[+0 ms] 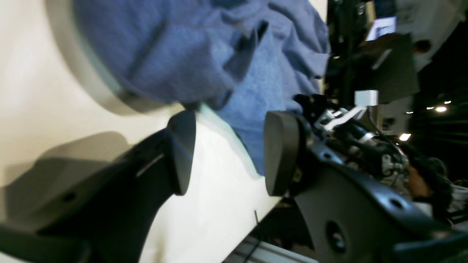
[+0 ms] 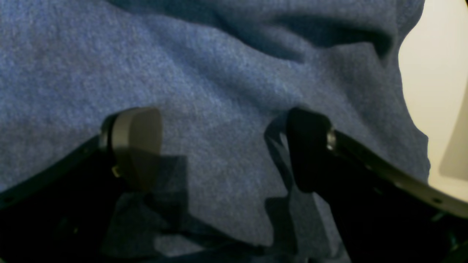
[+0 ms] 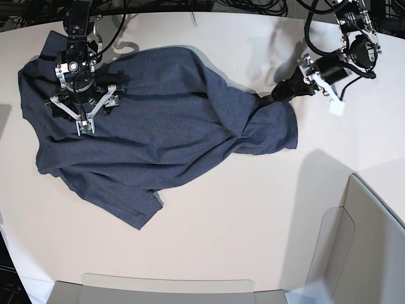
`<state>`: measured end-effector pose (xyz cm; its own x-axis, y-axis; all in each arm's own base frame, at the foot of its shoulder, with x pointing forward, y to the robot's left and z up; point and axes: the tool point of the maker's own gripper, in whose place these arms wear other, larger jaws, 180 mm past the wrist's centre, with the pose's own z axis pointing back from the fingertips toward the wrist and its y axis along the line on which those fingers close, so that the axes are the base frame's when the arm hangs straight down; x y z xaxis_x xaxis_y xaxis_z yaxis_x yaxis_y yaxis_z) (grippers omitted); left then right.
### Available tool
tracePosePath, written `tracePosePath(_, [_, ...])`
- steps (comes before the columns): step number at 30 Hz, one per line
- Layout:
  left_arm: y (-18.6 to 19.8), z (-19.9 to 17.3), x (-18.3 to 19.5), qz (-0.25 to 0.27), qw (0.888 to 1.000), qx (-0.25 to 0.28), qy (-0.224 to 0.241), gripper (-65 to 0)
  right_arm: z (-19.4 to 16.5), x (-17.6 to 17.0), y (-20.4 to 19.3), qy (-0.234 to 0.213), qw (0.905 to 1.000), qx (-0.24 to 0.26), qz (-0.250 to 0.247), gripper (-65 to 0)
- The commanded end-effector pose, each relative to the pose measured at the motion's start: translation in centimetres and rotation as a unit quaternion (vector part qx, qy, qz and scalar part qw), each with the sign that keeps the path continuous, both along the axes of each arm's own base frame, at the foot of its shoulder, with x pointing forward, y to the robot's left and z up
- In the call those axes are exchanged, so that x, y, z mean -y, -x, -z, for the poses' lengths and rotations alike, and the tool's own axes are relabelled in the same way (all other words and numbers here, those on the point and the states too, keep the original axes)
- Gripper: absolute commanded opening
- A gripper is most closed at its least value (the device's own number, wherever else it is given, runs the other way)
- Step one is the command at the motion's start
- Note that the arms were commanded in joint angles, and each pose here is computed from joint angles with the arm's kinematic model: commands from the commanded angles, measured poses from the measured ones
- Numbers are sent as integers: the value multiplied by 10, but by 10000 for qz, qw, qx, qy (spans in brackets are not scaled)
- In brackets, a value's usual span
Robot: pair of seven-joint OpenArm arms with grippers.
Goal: Layout the t-shirt on the table in an organized manner, then fold the t-shirt properly
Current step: 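Grasp the shirt side with the left gripper and fold it toward the right gripper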
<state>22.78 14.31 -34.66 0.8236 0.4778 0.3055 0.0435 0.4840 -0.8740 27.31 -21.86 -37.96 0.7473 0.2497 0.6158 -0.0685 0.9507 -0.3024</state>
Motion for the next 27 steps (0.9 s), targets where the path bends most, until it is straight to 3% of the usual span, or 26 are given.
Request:
tracePosePath(1, [-3, -3, 5, 142, 9998, 59, -80, -361, -7, 2, -5, 53, 9999, 124, -5, -130])
tracePosePath(13, [-27, 26, 70, 1026, 9886, -13, -1104, -361, -5, 2, -2, 45, 10000, 87, -5, -130])
tracePosePath(21, [-26, 31, 118, 1516, 9797, 284, -1280, -366, -5, 2, -2, 45, 10000, 87, -5, -130])
tracePosePath(24, [-23, 29, 131, 1677, 9777, 351, -1215, -446, -5, 2, -2, 45, 10000, 87, -5, -130])
tracePosePath(27, [-33, 20, 136, 1722, 9763, 520, -1207, -598, -5, 2, -2, 45, 10000, 87, -5, -130])
